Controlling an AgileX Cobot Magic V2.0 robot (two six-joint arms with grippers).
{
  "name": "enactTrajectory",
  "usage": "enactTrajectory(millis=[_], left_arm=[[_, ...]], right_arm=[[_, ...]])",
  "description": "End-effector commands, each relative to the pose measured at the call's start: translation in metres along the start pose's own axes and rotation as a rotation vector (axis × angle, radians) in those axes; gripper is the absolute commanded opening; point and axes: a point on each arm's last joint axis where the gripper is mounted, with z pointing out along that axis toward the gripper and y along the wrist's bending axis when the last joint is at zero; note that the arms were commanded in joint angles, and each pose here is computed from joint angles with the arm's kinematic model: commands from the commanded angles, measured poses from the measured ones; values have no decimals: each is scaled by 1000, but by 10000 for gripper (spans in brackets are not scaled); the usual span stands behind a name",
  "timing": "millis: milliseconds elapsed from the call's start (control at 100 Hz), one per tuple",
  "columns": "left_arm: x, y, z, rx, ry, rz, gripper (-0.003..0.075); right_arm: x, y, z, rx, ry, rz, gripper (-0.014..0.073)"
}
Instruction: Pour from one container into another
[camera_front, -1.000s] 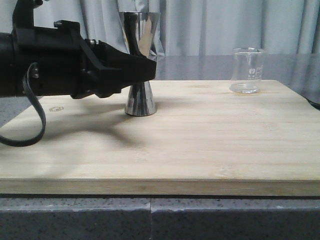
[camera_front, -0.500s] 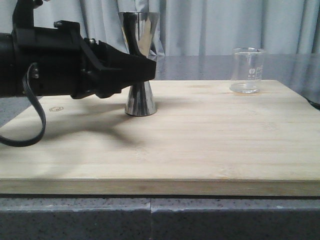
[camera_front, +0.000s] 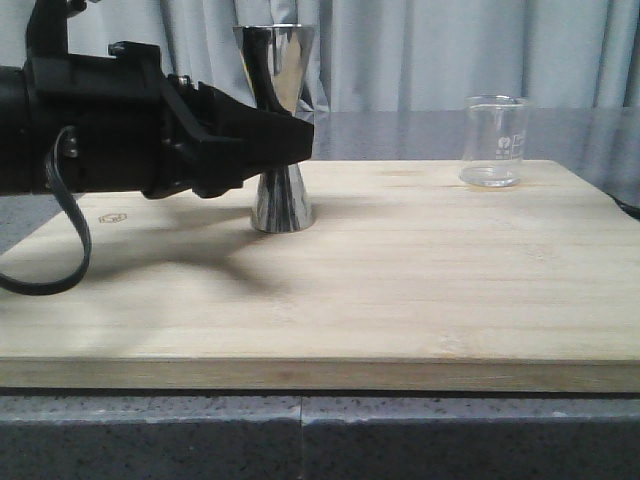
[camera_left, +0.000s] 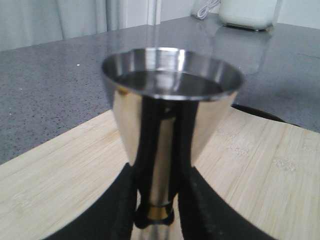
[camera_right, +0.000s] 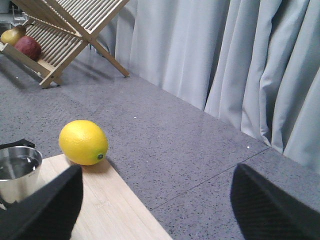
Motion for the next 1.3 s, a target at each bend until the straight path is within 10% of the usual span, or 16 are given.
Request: enactTrajectory(millis=[0, 690, 1290], left_arm=[[-21, -1, -1, 14, -121, 8, 221], [-21, -2, -1, 29, -121, 9, 445], [-22, -2, -3, 19, -87, 26, 454]], right_arm=[[-22, 0, -4, 14, -86, -28, 549], [-22, 0, -4, 16, -85, -28, 549], [-22, -1, -4, 22, -80, -28, 549]])
